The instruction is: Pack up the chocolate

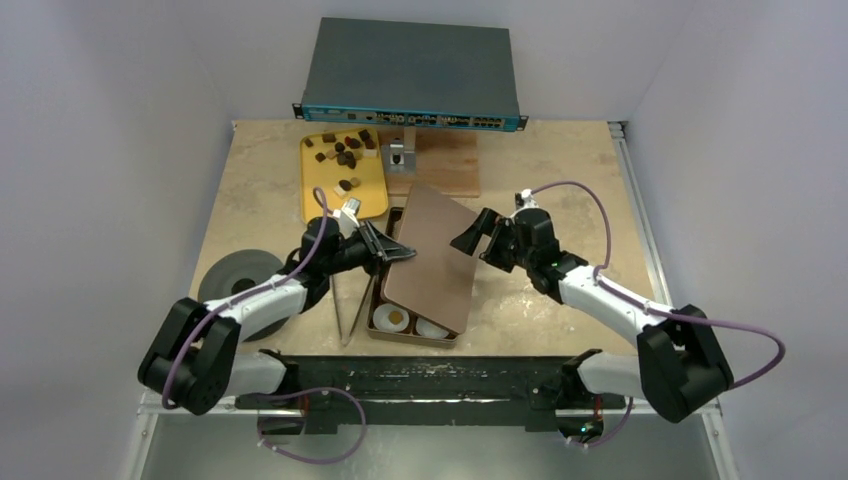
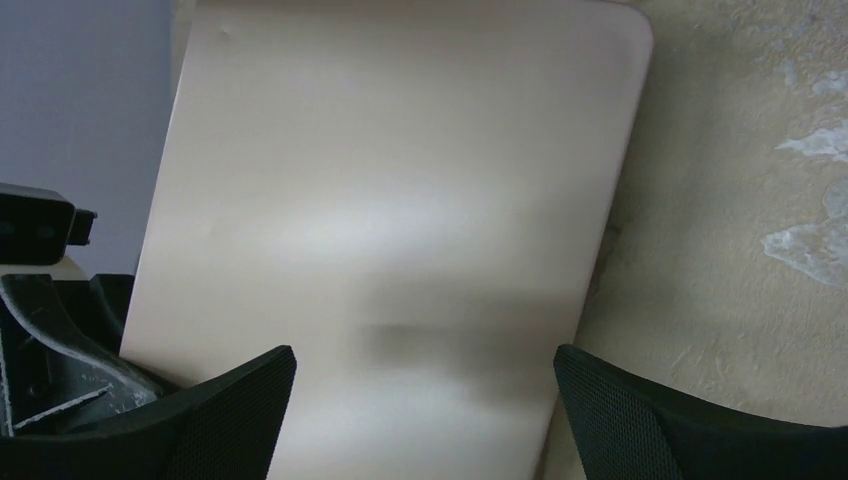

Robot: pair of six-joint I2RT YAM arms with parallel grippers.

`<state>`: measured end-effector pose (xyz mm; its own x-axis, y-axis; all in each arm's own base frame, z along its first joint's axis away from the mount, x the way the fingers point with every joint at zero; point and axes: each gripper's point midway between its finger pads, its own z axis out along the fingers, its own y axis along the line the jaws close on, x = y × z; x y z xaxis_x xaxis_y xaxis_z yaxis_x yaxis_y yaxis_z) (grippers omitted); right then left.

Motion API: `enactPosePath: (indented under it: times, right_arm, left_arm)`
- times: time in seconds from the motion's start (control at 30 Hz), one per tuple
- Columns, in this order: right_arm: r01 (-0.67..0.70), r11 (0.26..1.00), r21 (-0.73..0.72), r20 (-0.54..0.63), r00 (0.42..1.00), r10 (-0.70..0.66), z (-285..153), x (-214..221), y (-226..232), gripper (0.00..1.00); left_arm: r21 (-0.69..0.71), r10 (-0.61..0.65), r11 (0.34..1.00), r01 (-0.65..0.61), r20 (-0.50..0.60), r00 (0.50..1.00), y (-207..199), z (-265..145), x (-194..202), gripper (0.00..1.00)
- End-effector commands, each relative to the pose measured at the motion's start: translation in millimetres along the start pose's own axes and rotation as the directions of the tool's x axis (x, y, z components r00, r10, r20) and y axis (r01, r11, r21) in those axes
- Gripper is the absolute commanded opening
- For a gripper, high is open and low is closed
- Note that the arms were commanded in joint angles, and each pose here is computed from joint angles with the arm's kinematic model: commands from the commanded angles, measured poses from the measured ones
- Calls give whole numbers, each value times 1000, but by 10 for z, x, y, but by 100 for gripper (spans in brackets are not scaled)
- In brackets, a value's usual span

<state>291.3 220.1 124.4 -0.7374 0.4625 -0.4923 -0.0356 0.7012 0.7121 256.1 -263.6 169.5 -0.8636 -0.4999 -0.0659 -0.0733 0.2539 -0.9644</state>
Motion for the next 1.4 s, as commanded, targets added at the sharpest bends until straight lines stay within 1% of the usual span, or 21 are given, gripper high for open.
enactPosePath:
  times: [0.0, 0.17, 0.33, 0.47, 0.57, 0.7, 1.0, 1.1, 1.23, 1.37]
  right_arm:
    - [49, 999, -7, 38, 998, -49, 117, -148, 68, 97]
    - [52, 999, 16, 31, 998, -53, 173, -124, -6, 96]
    - [66, 996, 59, 42, 997, -69, 120, -147, -68, 96]
    - [79, 990, 118, 67, 994, -87, 40, -195, -161, 99]
    - [73, 993, 94, 51, 996, -78, 73, -121, -176, 99]
    - [44, 999, 14, 19, 999, -45, 186, 10, -128, 99]
    - [34, 999, 13, -15, 999, -34, 352, 83, -117, 99]
    - [52, 997, 51, -10, 999, -51, 355, 78, -113, 99]
    - [83, 991, 107, -17, 996, -82, 380, 92, -111, 99]
    - [111, 983, 144, -37, 994, -107, 433, 168, -112, 99]
  left_arm:
    - [96, 92, 991, -91, -9, 996, -46, 25, -44, 0]
    - [79, 85, 993, -84, -7, 996, 114, 31, -72, 0]
    - [30, 108, 994, -109, 4, 994, 237, -12, -120, 0]
    - [-25, 126, 992, -126, 3, 992, 356, -34, -126, 0]
    - [-47, 138, 989, -138, 3, 990, 425, -50, -115, 0]
    - [-81, 150, 985, -149, 5, 989, 517, -77, -106, 0]
    - [-153, 169, 974, -167, -2, 986, 681, -122, -88, 0]
    - [-200, 187, 962, -183, -2, 982, 752, -154, -103, 5]
    - [-268, 208, 943, -200, 2, 978, 811, -209, -140, 15]
    - [-310, 215, 928, -206, -7, 977, 842, -247, -147, 18]
